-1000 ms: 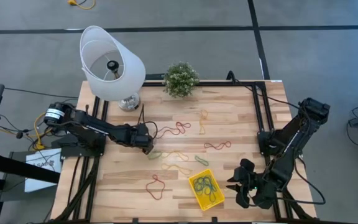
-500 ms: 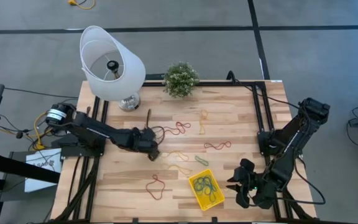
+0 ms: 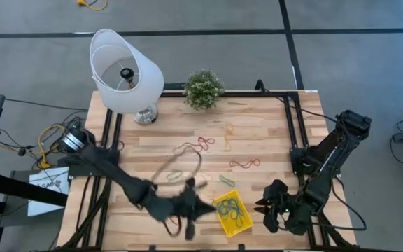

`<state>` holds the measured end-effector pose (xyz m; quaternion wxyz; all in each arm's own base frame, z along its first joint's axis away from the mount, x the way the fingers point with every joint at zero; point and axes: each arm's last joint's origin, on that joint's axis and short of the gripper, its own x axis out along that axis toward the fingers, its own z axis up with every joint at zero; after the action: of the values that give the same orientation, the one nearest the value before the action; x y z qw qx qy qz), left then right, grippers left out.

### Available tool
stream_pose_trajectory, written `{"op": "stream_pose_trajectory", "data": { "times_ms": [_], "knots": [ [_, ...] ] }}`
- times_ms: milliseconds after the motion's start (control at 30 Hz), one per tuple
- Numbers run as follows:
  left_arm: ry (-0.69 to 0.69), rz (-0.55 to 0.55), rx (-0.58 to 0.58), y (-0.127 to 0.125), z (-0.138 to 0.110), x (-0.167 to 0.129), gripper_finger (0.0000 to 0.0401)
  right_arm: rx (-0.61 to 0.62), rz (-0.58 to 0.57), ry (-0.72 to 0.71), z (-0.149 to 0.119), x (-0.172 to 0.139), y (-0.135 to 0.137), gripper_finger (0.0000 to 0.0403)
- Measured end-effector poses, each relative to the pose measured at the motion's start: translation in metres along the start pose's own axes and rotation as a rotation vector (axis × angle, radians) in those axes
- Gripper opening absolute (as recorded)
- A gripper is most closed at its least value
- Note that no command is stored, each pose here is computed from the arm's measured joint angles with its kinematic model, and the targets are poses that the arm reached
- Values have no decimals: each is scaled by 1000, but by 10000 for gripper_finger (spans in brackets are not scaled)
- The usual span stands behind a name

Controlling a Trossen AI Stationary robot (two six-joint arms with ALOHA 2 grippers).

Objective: Pick and place items into bin
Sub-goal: Put the blue rubber band into the bin

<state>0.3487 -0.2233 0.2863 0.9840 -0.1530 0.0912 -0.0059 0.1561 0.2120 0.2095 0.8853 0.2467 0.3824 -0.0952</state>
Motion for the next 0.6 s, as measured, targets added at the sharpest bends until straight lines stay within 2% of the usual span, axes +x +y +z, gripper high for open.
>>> {"op": "stream_pose_trajectory", "data": {
  "times_ms": [200,367,600],
  "knots": [
    [30,36,41,-17,-32,63,0,4,0,0,0,0,0,109],
    [100,68,16,-6,-54,104,0,18,5,21,-1,0,0,109],
    [294,257,-51,28,-78,117,0,5,51,166,-14,-7,3,109]
  ]
}}
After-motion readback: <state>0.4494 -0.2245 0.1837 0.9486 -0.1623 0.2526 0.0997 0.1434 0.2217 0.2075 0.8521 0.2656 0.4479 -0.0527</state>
